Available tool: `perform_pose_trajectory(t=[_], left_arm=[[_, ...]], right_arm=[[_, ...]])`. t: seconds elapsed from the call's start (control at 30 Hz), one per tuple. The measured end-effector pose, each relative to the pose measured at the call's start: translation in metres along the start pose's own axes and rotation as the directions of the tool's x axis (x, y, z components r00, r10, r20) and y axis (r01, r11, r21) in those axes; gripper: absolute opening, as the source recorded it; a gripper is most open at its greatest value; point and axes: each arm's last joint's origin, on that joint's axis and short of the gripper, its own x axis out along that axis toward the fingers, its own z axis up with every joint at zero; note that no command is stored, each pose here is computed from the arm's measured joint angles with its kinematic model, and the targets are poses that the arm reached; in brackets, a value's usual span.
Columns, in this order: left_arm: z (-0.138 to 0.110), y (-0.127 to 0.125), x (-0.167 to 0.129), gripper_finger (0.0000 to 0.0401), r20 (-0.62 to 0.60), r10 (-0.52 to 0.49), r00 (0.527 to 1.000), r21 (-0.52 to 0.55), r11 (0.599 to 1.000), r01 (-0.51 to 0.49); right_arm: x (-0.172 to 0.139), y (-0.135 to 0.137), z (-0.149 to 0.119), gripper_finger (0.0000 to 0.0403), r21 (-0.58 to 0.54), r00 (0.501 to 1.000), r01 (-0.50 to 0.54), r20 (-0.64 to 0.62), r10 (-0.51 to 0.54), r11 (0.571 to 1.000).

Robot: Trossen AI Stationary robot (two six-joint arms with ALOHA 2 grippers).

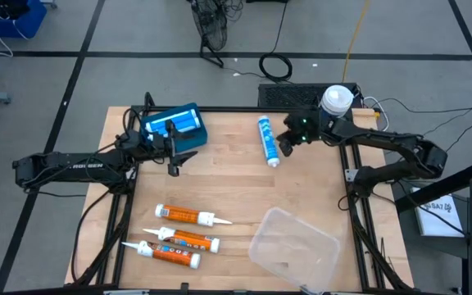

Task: Pick & place silicon tubes, Sealant and Lysol wipes
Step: Put the blue sealant into the blue bin

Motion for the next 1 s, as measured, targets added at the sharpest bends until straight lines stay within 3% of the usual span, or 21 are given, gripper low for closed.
perform_pose_trajectory(t=[0.2, 0.4, 0.53, 0.67, 0.8, 1.0], left_arm=[[0.0, 0.0, 0.0, 0.0261, 0.002, 0.0, 1.0, -0.001, 1.0, 0.0], [0.001, 0.0, 0.0, 0.0251, 0.01, 0.001, 1.0, -0.015, 1.0, -0.001], [0.001, 0.0, 0.0, 0.0253, 0.01, 0.001, 1.0, -0.022, 1.0, -0.001], [0.001, 0.0, 0.0, 0.0259, 0.01, 0.001, 1.0, -0.024, 1.0, -0.001], [0.001, 0.0, 0.0, 0.0266, 0.01, 0.001, 1.0, -0.032, 0.999, -0.001], [0.001, 0.0, 0.0, 0.0258, 0.01, 0.001, 1.0, -0.051, 0.999, 0.0]], right_arm=[[0.005, 0.032, 0.048, 0.0026, -0.172, 0.998, -0.045, -0.057, 0.036, 0.984], [0.036, 0.064, 0.076, 0.015, -0.294, 0.997, -0.061, -0.067, 0.043, 0.954], [0.076, 0.071, 0.068, 0.0248, -0.312, 0.991, 0.019, -0.123, -0.06, 0.95], [0.117, 0.062, 0.055, 0.0311, -0.231, 0.941, 0.188, -0.236, -0.243, 0.955], [0.153, 0.053, 0.046, 0.0338, -0.147, 0.893, 0.261, -0.339, -0.296, 0.954], [0.184, 0.048, 0.032, 0.034, -0.13, 0.864, 0.283, -0.397, -0.311, 0.95]])
